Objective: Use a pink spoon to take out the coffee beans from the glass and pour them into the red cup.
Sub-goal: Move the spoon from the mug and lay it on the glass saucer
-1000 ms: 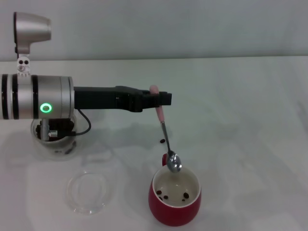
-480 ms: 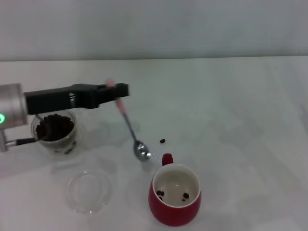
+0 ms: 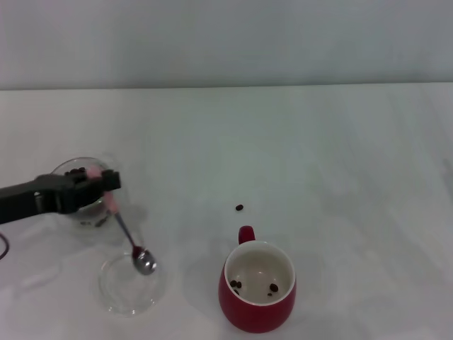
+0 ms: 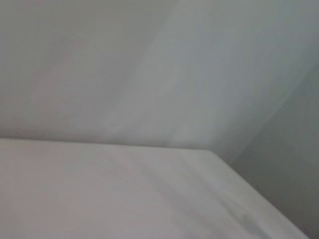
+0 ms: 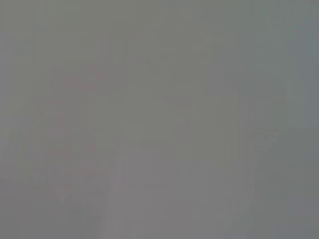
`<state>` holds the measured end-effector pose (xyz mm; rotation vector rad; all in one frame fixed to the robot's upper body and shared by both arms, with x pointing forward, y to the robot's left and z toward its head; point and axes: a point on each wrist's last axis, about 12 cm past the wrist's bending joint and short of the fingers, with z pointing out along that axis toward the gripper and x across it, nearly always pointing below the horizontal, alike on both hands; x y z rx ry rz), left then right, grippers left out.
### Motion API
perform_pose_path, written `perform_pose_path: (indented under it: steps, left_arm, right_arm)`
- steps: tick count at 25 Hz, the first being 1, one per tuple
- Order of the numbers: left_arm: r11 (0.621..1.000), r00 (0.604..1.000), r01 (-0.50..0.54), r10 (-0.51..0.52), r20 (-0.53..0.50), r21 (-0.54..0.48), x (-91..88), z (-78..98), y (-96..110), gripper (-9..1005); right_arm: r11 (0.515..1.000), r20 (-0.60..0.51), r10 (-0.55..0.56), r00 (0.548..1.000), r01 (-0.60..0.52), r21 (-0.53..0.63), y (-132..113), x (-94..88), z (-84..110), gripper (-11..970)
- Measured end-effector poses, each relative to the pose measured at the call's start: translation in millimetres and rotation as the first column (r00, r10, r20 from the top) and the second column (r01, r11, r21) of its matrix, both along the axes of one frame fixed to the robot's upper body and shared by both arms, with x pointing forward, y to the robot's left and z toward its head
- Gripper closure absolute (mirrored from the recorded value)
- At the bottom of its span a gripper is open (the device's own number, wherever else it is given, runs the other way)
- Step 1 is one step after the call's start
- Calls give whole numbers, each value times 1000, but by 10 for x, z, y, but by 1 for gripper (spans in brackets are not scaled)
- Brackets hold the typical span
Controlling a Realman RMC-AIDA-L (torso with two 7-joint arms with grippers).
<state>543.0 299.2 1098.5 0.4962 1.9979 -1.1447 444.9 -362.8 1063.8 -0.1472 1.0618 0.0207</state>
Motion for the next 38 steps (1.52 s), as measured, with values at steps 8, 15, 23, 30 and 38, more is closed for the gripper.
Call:
perform_pose_path:
  steps: [8,15,23,30,38]
  left_arm:
    - [999,1000,-19,20,-17,41,-112,-86,164,862]
    - [994,998,-46,50,-36,96,-105,-171,193,862]
    - [991,998,-30,38,-55,134,-59,-254,65,861]
    - [986,998,-10,21,-64,168,-7,-306,-55,861]
    - [979,997,-4,19,-69,202,46,-334,-99,861]
  right_arm:
    - [999,-30,5,1000,-4,43,1,-14,-40,340]
    - [997,-31,27,999,-24,70,10,-23,-40,340]
    - [996,-35,44,998,-41,79,32,-12,-43,340]
    - [996,-41,45,998,-42,80,34,0,-47,340]
    - [996,-39,41,998,-38,82,32,15,-42,340]
